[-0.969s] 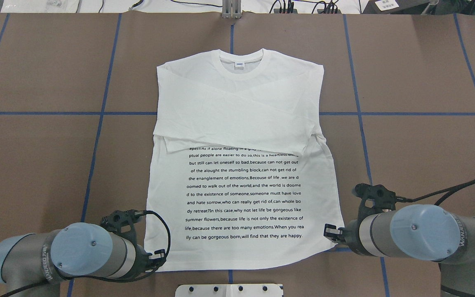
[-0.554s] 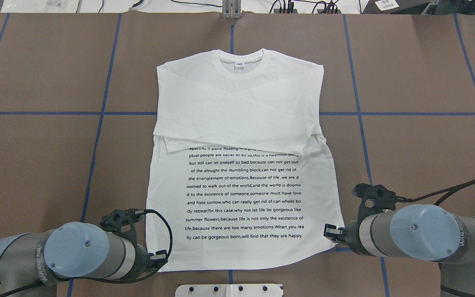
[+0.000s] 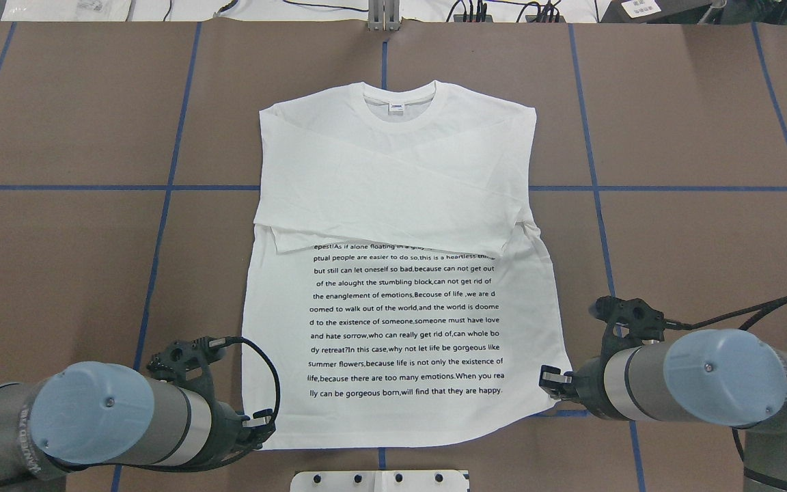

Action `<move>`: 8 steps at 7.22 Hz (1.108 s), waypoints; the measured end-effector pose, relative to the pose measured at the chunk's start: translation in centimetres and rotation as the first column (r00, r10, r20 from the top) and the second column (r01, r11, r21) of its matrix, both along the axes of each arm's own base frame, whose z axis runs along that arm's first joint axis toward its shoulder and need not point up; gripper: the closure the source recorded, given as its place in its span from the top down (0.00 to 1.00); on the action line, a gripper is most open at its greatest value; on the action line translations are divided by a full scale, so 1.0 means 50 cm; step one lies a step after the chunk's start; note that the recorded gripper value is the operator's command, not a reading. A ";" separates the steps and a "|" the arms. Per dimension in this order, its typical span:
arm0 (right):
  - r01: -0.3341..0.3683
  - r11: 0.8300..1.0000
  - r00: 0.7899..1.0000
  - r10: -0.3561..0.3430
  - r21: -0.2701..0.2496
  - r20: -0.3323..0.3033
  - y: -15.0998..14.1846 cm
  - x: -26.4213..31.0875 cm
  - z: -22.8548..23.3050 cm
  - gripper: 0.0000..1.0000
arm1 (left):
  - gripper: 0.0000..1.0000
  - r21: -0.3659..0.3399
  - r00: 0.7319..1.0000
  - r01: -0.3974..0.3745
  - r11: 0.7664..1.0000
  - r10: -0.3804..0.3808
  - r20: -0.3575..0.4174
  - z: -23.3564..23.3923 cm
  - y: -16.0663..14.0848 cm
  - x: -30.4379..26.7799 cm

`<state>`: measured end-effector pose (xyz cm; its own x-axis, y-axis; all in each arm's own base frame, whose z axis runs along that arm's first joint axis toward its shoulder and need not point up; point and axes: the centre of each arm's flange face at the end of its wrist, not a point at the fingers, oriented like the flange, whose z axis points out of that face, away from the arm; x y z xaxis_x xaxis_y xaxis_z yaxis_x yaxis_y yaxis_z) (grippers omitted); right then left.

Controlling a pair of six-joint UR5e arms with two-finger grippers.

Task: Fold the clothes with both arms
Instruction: 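Lift the hem with both grippers and fold it toward the collar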

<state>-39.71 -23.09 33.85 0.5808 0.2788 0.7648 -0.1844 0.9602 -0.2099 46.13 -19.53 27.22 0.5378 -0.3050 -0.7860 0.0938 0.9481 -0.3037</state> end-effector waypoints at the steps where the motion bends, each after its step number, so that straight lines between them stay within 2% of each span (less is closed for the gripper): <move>1: 0.017 1.000 1.000 -0.016 -0.016 0.020 0.003 0.025 -0.014 0.00 | 0.00 -0.001 1.000 0.001 1.000 -0.001 -0.008 -0.026 0.005 -0.029; 3: 0.084 0.995 0.995 -0.080 -0.057 0.066 0.033 0.087 -0.046 0.00 | 0.00 0.000 1.000 -0.007 1.000 0.007 -0.023 -0.065 0.020 -0.075; 5: 0.166 0.981 0.982 -0.155 -0.100 0.110 0.072 0.155 -0.080 0.00 | 0.00 -0.002 0.999 -0.040 0.999 0.040 -0.033 -0.098 0.054 -0.113; 8: 0.268 0.952 0.958 -0.246 -0.147 0.150 0.106 0.174 -0.098 0.00 | 0.00 -0.032 0.997 -0.077 0.997 0.076 -0.014 -0.129 0.102 -0.155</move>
<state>-30.99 -17.79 28.94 0.5492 0.2610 0.7939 0.1028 0.9217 -0.3741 38.40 -14.43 20.79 0.5504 -0.2889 -0.7833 0.0175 0.9420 -0.3351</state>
